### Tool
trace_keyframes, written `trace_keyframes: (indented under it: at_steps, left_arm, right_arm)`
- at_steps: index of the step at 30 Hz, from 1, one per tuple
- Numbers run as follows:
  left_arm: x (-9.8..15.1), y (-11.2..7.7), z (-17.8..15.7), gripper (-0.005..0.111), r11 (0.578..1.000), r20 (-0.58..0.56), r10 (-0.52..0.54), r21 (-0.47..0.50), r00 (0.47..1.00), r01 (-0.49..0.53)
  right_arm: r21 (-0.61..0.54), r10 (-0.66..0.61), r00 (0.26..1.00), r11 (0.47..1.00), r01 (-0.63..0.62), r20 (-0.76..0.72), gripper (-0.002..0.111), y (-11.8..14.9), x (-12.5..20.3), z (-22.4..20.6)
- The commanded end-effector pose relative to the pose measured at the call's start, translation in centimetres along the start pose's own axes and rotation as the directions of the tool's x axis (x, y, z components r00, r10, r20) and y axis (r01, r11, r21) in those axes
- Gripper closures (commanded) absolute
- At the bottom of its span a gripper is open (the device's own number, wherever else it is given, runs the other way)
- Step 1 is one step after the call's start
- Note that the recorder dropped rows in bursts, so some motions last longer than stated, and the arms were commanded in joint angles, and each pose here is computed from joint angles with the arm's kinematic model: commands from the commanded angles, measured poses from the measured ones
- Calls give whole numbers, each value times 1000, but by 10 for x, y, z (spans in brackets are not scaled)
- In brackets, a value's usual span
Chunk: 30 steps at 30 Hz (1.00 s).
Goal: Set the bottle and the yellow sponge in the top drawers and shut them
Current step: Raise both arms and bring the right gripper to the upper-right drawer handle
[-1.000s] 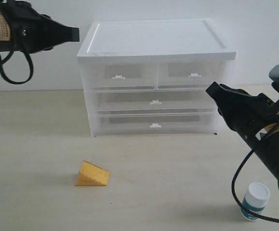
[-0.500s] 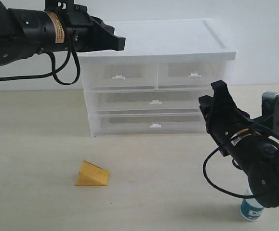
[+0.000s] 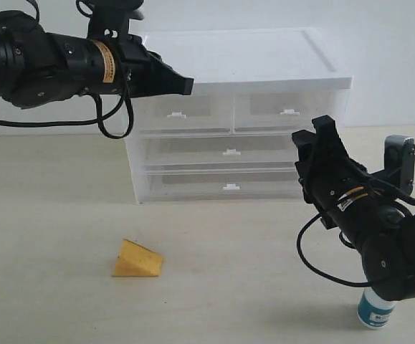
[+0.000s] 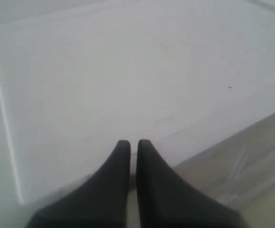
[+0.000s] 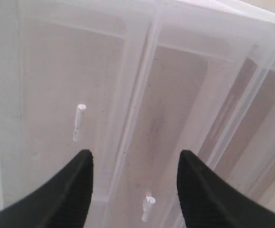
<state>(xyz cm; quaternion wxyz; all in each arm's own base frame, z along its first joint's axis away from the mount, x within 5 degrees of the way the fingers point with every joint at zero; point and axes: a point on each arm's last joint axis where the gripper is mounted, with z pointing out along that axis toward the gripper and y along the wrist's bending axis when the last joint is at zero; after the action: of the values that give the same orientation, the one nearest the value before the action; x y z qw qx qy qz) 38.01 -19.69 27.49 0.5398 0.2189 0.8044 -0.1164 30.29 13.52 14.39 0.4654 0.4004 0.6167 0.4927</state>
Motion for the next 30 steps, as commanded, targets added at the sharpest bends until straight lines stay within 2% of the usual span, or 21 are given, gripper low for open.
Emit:
trace_keyframes:
  at_steps: [1,3,7,11,14,20,30]
  left_arm:
    - [0,-6,0,103,999,-25,-39,-13,999,39]
    - [0,-4,-3,103,997,-48,-69,-42,996,67]
    - [-20,-4,-25,103,995,2,-89,-49,996,89]
    - [-26,-13,-37,103,996,-19,-54,-67,998,52]
    - [-16,-27,-28,103,997,-61,-68,-39,996,66]
    - [2,-34,-8,103,998,-94,-55,-10,994,54]
    - [-6,-17,-1,103,997,-44,-76,-19,996,75]
  right_arm:
    - [5,-10,1000,1000,10,2,60,1,0,0]
    - [5,-13,1000,1000,13,2,60,1,0,0]
    - [5,-35,999,999,35,4,60,1,0,0]
    - [7,-36,999,999,36,8,60,0,-1,0]
    - [5,-31,1000,1000,31,6,60,4,0,5]
    - [37,-29,1000,999,29,-13,60,6,3,13]
    - [45,-32,999,998,32,-2,60,6,2,12]
